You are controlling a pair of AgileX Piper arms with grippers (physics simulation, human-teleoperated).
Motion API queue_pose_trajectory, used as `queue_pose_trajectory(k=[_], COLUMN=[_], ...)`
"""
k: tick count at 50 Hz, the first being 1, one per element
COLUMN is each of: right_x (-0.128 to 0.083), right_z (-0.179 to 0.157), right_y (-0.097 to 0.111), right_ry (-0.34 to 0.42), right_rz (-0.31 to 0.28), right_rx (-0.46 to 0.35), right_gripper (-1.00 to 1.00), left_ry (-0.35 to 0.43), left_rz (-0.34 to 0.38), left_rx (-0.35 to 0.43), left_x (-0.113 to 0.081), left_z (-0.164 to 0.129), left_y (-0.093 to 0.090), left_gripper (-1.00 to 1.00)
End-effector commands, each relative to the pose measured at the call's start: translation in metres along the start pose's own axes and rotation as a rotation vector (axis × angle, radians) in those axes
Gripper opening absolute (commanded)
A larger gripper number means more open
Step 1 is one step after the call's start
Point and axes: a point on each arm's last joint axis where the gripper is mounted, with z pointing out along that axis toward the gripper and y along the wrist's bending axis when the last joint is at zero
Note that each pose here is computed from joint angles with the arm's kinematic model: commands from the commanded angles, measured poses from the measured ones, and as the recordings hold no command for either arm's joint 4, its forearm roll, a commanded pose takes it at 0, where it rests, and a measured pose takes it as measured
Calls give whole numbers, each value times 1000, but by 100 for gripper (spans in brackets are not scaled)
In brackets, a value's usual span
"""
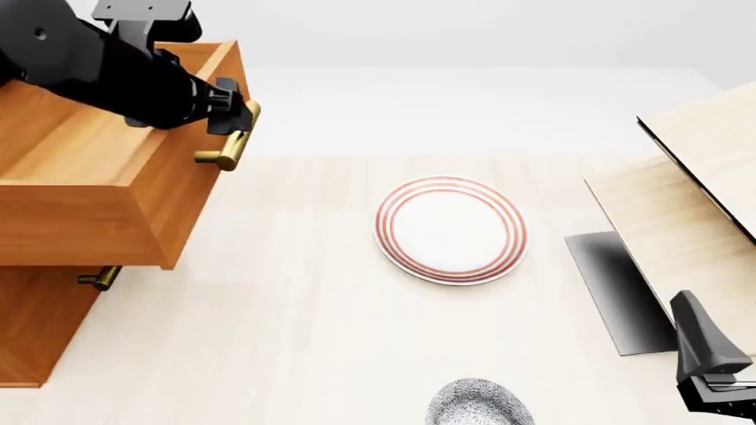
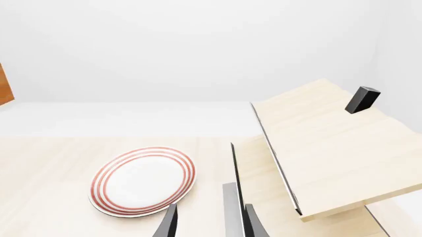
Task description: Open the top drawer of the cabinet and put the bowl in it.
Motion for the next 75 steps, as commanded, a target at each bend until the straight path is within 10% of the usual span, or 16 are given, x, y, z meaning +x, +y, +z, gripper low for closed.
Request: queue_pose_trajectory(k=[1,37,75], right_x=[0,0,0], right_z=[0,0,0], right_y=[0,0,0], right_ry=[0,0,0], right_rz=[-1,-1,-1], right_rx=[0,0,0], right_gripper=[100,100,100], left_ry=[-15,-82,-182], left_rz=[78,128,370], left_rx=[29,-8,134], left_x=[-2,-4,8], left_z=[-18,-82,-110], left_y=[-9,5,-39], left_gripper=[100,100,100])
